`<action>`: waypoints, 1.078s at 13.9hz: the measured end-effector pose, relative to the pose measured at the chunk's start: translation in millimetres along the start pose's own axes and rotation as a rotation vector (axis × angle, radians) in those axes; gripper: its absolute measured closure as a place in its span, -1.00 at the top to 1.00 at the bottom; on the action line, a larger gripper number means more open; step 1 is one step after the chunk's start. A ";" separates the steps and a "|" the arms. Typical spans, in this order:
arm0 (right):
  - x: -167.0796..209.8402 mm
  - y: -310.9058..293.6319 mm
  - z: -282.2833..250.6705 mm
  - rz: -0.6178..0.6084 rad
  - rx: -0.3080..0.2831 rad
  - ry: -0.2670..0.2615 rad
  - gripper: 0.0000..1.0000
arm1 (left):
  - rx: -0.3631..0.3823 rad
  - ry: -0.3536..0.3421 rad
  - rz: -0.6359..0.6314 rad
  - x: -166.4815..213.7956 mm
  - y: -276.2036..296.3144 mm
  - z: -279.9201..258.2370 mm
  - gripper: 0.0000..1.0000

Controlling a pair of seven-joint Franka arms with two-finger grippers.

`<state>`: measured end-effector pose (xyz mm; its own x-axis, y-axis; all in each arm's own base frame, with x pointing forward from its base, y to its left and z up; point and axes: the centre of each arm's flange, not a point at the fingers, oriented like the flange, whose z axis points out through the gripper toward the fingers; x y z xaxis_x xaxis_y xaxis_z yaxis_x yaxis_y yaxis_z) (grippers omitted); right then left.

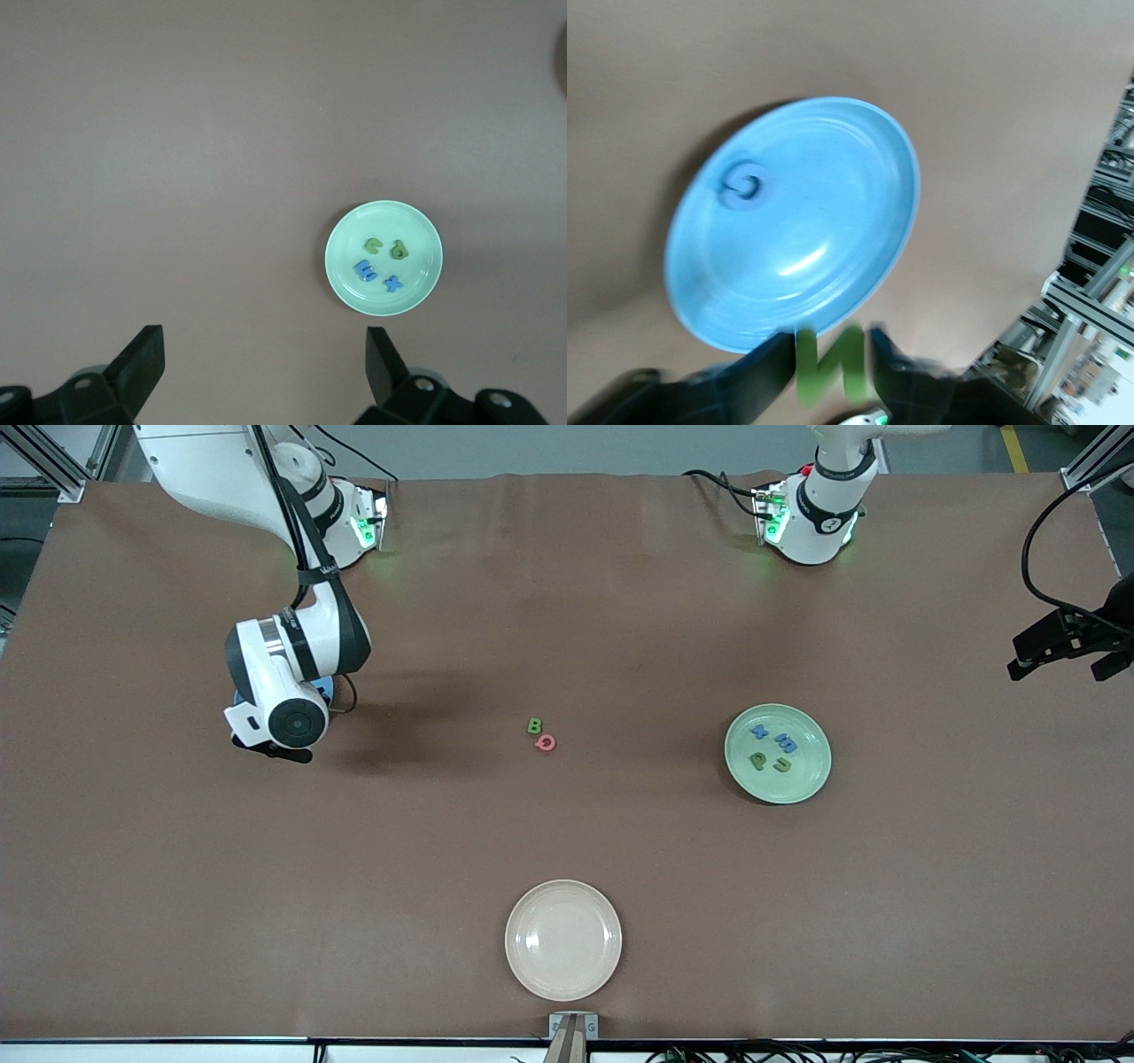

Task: Sort uppercase to blue plate, lowercase to green plate
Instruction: 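Carry the N over the blue plate and open the right gripper, then move the right gripper down to the green B beside the pink Q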

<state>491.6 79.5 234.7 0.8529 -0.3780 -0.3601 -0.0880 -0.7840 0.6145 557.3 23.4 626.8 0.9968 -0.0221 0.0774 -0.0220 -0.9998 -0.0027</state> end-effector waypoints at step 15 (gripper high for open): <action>-81.1 -146.5 -128.2 0.268 0.580 0.193 1.00 | 0.001 0.036 0.008 0.5 4.2 -17.2 1.00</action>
<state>501.3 288.2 263.9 0.8353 -0.5437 -0.0823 -0.5259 -0.8336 0.1689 556.3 19.1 644.0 0.9931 -0.0300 0.1136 -0.0296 -0.9996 -0.0045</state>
